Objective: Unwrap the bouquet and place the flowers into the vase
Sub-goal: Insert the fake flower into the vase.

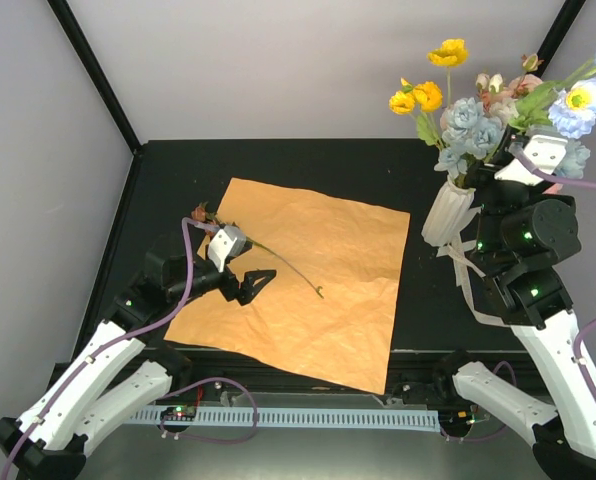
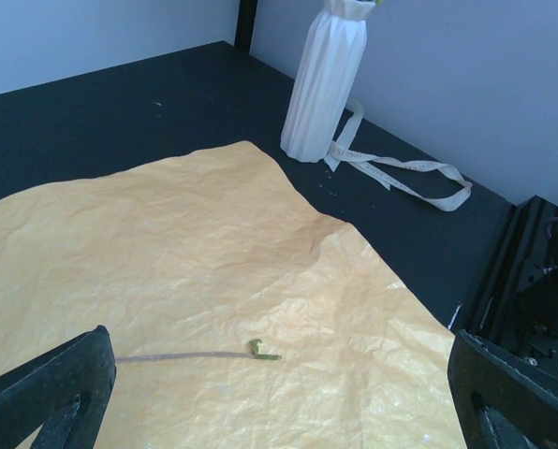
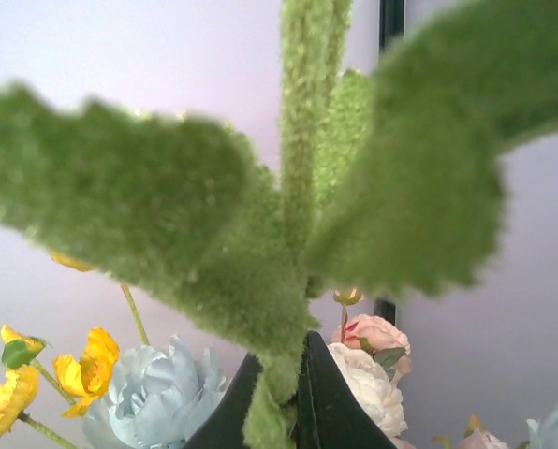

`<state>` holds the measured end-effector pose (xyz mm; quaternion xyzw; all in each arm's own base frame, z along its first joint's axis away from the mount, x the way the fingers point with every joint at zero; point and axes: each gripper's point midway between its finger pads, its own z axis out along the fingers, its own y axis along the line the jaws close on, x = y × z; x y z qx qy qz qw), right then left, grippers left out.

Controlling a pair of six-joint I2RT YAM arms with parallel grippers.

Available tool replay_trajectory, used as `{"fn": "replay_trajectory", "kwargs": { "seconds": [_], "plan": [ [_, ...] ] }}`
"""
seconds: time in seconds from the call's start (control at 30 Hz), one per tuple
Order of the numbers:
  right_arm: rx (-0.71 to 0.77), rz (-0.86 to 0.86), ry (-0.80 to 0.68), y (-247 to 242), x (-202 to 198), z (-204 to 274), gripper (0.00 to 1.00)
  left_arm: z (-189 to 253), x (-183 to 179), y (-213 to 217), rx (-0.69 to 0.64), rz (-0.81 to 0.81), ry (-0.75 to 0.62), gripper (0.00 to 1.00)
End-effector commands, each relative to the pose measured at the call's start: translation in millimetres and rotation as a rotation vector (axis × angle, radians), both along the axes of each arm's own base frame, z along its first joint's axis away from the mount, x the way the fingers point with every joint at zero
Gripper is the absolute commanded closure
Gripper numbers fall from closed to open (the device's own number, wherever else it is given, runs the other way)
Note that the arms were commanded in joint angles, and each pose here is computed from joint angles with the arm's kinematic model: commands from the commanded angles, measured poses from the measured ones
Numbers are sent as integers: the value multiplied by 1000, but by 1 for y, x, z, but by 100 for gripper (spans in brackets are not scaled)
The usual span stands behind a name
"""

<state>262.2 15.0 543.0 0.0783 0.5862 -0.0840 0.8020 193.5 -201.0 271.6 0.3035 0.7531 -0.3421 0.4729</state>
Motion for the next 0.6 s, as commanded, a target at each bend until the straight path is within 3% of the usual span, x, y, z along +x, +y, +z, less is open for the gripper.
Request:
{"fn": "replay_trajectory", "kwargs": {
  "seconds": [0.0,0.57],
  "plan": [
    [34,4,-50,-7,-12,17,99,0,0,1,13,1,-13,1],
    [16,-44,37,-8,7,-6,99,1,0,1,12,1,-13,1]
  ]
}}
